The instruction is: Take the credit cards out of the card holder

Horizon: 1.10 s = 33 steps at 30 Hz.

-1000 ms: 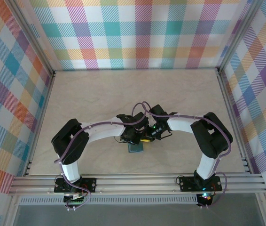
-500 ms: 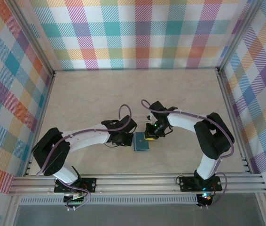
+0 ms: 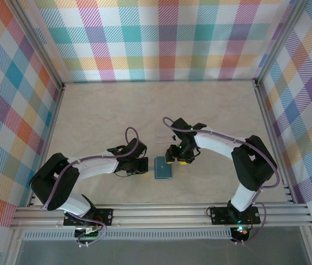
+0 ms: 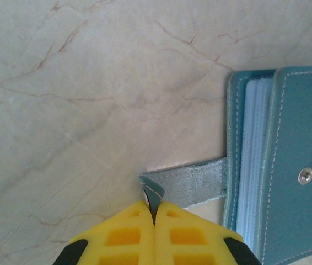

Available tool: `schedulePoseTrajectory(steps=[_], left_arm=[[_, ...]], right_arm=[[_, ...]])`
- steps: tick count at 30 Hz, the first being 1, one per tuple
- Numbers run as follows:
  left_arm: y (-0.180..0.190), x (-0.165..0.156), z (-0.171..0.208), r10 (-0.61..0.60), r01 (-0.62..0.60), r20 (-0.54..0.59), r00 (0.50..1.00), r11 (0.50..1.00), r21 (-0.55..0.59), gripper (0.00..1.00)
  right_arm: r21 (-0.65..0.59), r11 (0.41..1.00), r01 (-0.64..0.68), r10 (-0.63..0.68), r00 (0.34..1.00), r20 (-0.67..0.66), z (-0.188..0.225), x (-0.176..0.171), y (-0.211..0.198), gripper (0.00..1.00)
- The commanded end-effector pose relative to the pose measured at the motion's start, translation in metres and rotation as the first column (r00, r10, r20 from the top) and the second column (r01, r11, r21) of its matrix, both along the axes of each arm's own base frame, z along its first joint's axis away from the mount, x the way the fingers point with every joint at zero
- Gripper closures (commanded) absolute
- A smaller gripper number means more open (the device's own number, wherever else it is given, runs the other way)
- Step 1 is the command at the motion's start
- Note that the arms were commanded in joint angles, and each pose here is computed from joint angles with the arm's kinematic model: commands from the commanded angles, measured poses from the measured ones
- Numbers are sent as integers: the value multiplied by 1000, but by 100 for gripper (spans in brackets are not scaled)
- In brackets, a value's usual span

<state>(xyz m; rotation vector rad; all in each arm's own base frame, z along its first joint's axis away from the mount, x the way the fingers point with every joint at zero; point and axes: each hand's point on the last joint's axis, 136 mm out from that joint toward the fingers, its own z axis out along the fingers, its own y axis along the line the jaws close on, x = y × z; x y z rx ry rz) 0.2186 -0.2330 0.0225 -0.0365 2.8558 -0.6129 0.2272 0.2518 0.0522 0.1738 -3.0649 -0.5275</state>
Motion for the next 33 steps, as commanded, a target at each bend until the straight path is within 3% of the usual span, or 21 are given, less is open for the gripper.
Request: schedulePoseTrajectory(steps=[1, 4, 12, 33], left_arm=[[-5, 2, 1, 30, -30, -4, 1000, 995, -92, 95], [-7, 1, -3, 45, -48, -23, 999, 988, -146, 96], [-11, -6, -14, 35, -46, -60, 998, 981, -188, 96], [-14, -10, -24, 17, -34, -88, 996, 981, -190, 96]], right_arm=[[-59, 998, 14, -14, 1000, 5, 5, -3, 5, 30], [-90, 996, 25, -25, 1000, -3, -1, -5, 13, 18], [-256, 965, 62, -57, 998, 27, -13, -1, 13, 11], [-280, 958, 67, -69, 998, 2, -28, -4, 18, 12]])
